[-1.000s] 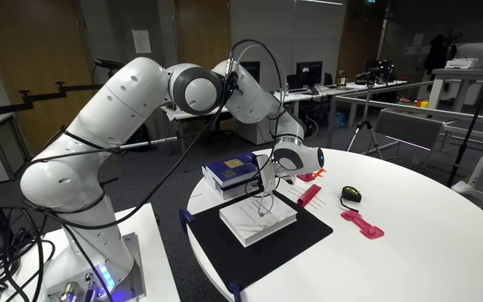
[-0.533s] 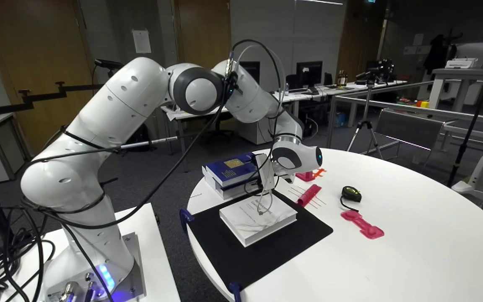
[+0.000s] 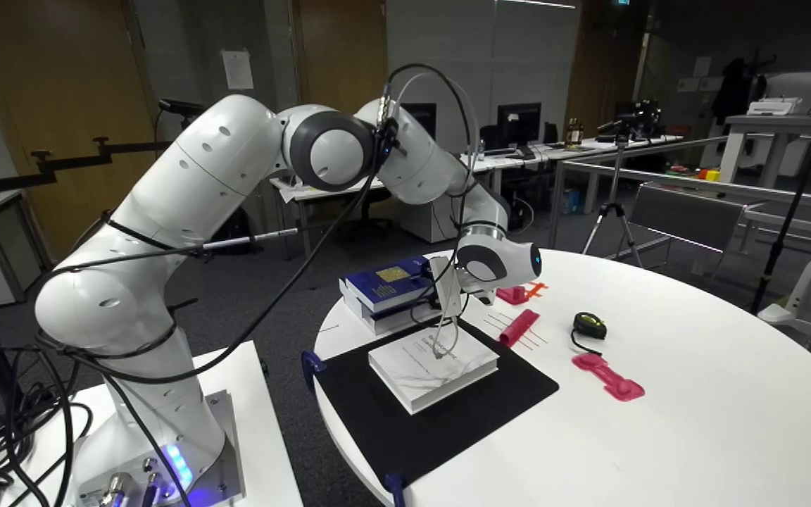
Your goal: Move the blue book to the top of the white book on the right.
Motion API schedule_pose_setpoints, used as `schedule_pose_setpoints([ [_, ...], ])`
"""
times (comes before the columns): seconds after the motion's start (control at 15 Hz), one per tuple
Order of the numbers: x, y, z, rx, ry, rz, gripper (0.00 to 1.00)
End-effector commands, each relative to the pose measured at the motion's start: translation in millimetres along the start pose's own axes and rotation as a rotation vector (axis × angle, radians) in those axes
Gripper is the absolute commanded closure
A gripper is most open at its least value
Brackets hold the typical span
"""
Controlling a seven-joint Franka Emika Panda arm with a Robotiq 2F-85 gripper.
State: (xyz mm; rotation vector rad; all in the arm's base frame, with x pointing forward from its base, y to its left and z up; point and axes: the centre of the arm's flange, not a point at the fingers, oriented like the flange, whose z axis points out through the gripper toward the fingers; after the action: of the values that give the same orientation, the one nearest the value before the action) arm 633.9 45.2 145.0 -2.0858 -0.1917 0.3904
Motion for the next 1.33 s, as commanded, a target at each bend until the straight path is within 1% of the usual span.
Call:
schedule_pose_setpoints([
  [0.0,-3,-9,-2,-0.008,0.020,0.002,0.65],
  [0.27,-6,-17,-8,-0.016,0.006,-0.014,0.69],
  [0.67,-16,-31,-16,-0.025,-0.015,-0.034,0.69],
  [1.27,-38,-80,-35,-0.007,-0.045,-0.110,0.69],
])
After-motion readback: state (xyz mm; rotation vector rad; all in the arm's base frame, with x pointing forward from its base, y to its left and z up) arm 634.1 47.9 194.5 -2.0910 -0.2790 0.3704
